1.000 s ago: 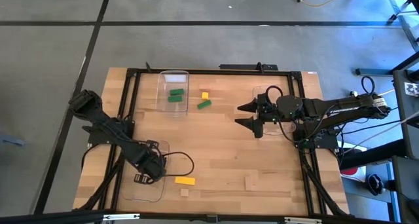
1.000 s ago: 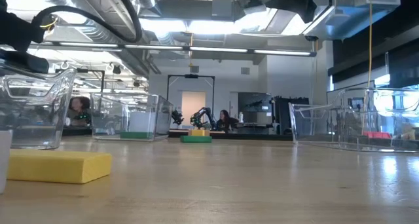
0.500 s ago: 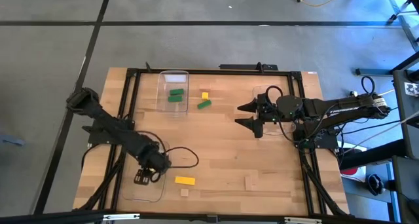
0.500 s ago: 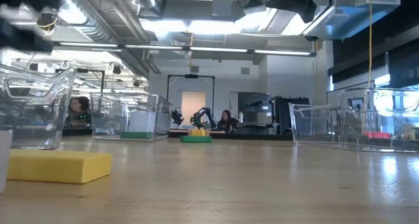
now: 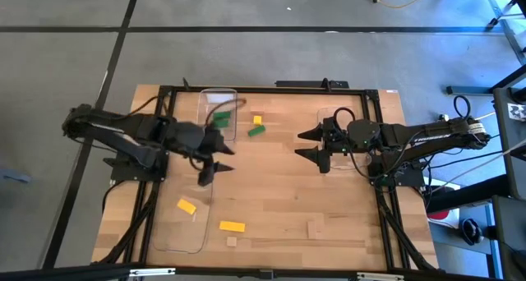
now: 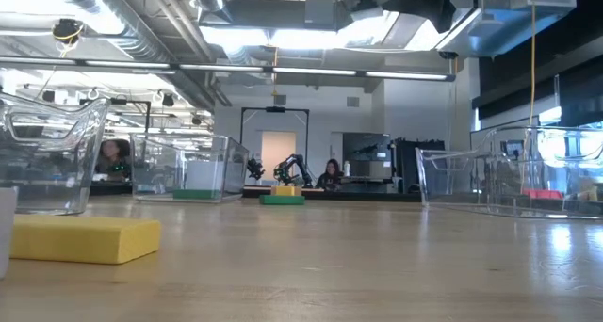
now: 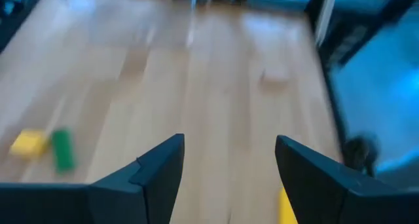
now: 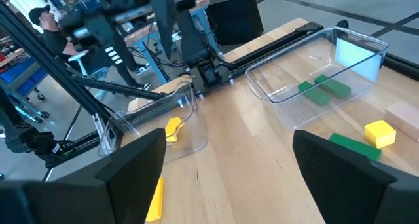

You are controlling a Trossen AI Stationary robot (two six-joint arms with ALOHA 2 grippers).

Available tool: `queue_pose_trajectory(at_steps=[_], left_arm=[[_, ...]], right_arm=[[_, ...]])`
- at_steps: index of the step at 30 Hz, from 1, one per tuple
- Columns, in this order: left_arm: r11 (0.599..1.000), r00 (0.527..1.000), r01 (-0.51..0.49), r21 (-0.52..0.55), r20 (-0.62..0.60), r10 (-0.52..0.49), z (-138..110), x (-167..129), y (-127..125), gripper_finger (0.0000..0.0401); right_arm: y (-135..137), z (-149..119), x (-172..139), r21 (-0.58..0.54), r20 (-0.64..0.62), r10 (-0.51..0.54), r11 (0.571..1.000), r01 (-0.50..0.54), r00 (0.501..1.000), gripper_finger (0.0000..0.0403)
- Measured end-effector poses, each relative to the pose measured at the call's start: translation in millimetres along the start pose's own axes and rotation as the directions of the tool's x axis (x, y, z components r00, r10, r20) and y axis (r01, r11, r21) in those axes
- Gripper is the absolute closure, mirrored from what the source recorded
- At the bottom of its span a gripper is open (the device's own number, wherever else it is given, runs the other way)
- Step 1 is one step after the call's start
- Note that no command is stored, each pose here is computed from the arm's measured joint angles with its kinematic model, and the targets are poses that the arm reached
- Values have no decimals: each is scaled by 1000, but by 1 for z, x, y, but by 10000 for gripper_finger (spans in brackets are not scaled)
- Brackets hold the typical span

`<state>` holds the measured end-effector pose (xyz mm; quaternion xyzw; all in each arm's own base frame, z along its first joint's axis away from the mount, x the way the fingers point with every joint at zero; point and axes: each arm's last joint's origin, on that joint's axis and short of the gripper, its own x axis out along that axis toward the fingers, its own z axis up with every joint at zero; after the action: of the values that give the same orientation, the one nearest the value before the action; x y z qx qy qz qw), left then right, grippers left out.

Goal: Sort & place blocks by color
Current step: Put the bottom yellow block into the bottom left transparent bin

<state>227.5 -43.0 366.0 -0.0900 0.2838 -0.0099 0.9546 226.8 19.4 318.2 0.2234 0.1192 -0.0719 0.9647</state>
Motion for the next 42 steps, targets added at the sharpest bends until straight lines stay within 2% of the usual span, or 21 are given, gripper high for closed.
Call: queue_pose_trajectory(at_steps=[2, 5, 11, 13, 19, 22, 26, 31, 34, 42], left_arm=[[999, 998, 43, -18, 49, -42, 1, 4, 5, 170], [998, 997, 54, -24, 53, -52, 1, 5, 7, 170], [996, 998, 69, -47, -4, -70, -2, 19, 2, 170], [996, 994, 80, -48, -66, -83, -6, 26, -3, 170], [991, 971, 136, -6, -199, -135, 0, 54, -32, 170], [989, 955, 145, 11, -263, -137, 3, 72, -50, 170], [994, 943, 99, 46, -322, -79, 4, 96, -75, 170], [991, 930, 66, 119, -367, -18, -5, 131, -104, 170], [990, 918, 64, 123, -396, -10, -12, 150, -114, 170], [982, 874, 77, 170, -485, 15, -39, 176, -130, 170]], right_arm=[[0, 0, 0, 1, 0, 0, 1000, 0, 1000, 67], [0, 0, 0, 2, 1, 0, 1000, 0, 1000, 67], [0, 1, -1, -2, 3, 1, 1000, -1, 1000, 67], [0, 2, -2, -1, 11, 2, 1000, -2, 1000, 67], [-3, 3, -3, -19, 16, -13, 1000, 13, 1000, 67], [-5, 4, -3, -29, 33, -59, 998, 60, 998, 67], [-6, 3, -3, -65, 46, -102, 992, 105, 994, 67], [-6, 3, -3, -76, 43, -103, 991, 106, 994, 67], [-7, 2, -3, -85, 37, -106, 990, 109, 994, 67], [-8, -1, -3, -86, 6, -122, 989, 122, 992, 67]])
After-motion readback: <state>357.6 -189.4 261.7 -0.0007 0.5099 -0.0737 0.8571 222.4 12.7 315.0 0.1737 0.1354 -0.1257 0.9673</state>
